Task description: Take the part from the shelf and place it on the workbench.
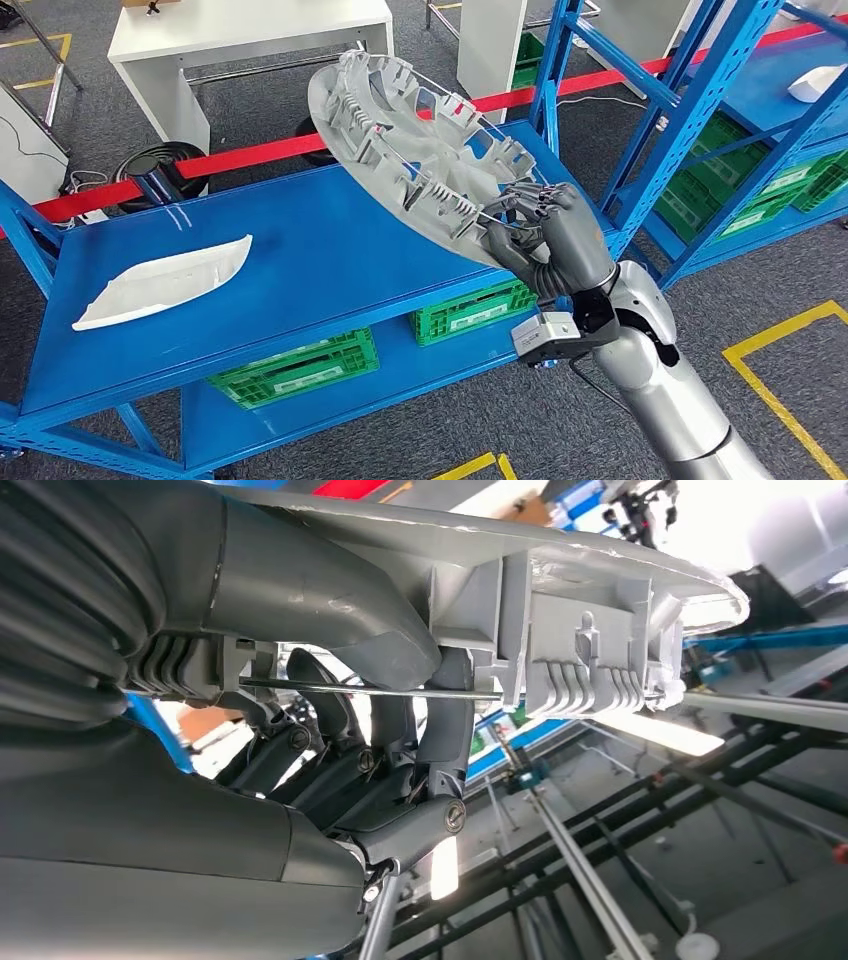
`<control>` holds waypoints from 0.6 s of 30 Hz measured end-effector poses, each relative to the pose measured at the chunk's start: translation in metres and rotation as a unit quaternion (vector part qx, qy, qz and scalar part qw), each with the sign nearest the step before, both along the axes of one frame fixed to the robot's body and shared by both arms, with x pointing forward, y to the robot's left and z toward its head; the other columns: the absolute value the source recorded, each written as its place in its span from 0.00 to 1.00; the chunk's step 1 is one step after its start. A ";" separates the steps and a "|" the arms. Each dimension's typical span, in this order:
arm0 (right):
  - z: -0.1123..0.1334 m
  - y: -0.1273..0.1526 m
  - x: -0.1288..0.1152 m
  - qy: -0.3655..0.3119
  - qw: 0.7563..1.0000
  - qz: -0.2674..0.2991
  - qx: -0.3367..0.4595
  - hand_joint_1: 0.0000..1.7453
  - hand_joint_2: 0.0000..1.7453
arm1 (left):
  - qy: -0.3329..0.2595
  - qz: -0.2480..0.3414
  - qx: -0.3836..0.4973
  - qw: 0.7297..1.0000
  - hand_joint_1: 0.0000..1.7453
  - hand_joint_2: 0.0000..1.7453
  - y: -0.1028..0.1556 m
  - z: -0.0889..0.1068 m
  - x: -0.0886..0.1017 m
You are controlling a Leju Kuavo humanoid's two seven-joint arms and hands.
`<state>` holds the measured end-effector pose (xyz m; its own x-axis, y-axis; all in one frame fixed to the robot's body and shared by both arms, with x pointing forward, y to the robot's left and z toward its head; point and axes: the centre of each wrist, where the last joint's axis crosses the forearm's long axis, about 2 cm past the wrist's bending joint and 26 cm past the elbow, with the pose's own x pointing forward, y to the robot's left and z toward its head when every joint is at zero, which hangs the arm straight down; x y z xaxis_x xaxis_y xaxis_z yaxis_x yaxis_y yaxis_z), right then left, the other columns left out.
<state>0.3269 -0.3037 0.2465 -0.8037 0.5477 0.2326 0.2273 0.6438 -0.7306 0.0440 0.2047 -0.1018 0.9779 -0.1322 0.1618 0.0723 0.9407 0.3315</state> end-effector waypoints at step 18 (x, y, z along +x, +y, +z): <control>0.000 -0.001 -0.009 -0.002 1.000 0.005 0.007 1.00 1.00 | 0.011 0.002 -0.007 1.000 0.00 1.00 0.001 0.000 0.004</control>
<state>0.3175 -0.3047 0.2465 -0.8106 0.5360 0.2360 0.2238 0.6559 -0.7210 0.0475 0.2057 -0.1017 0.9818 -0.1263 0.1416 0.0760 0.9457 0.3160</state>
